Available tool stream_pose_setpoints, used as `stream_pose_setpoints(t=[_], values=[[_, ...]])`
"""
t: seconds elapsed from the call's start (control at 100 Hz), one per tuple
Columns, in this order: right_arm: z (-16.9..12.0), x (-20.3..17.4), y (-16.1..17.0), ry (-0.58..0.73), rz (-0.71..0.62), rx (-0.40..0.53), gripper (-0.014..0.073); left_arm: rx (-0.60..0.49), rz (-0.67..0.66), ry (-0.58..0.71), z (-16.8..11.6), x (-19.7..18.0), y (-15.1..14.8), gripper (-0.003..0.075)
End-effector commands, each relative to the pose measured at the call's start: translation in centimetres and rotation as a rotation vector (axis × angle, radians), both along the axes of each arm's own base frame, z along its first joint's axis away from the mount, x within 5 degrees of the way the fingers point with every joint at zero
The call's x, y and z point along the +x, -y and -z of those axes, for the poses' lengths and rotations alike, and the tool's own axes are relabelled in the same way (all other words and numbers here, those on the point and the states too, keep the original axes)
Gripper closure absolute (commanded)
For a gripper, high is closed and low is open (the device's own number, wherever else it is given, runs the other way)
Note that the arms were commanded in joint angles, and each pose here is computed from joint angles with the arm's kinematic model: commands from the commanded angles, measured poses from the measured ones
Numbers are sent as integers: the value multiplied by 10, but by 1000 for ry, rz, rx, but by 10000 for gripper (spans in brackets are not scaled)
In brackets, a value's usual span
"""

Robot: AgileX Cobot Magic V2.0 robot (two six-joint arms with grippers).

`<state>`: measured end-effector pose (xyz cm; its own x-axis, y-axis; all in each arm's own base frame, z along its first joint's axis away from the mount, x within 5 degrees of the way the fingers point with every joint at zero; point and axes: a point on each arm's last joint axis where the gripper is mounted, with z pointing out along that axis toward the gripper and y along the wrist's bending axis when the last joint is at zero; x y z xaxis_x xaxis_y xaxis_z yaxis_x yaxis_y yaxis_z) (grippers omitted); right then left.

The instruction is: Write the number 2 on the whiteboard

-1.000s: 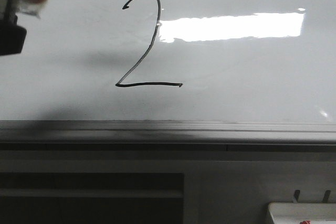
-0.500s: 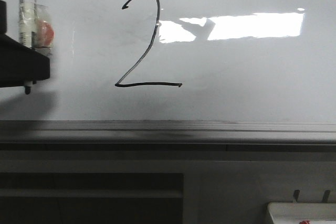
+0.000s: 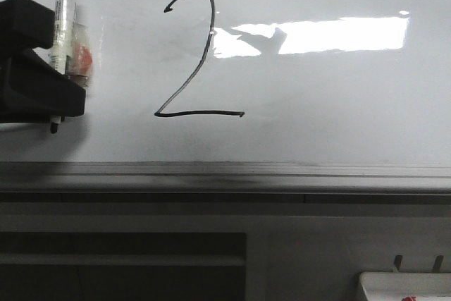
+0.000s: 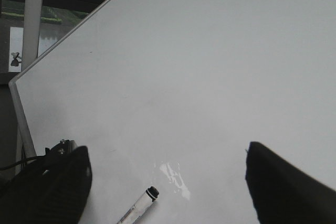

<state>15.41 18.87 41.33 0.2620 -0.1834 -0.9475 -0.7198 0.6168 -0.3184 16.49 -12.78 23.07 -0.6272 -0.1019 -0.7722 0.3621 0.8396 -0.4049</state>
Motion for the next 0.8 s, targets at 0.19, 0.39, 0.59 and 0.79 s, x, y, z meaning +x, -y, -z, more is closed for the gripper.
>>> stream_pose_setpoints(t=[0.19, 0.39, 0.59, 0.79], values=[[-22, -3, 10, 64, 29, 75, 62, -98, -29, 53, -17, 5, 3, 722], [-21, -3, 9, 59, 24, 68, 62, -100, -28, 58, -17, 5, 3, 461], [-21, -3, 9, 59, 24, 68, 62, -101, -28, 60, -17, 5, 3, 404], [-24, -6, 12, 65, 21, 76, 69, -108, -13, 101, -29, -3, -3, 405]])
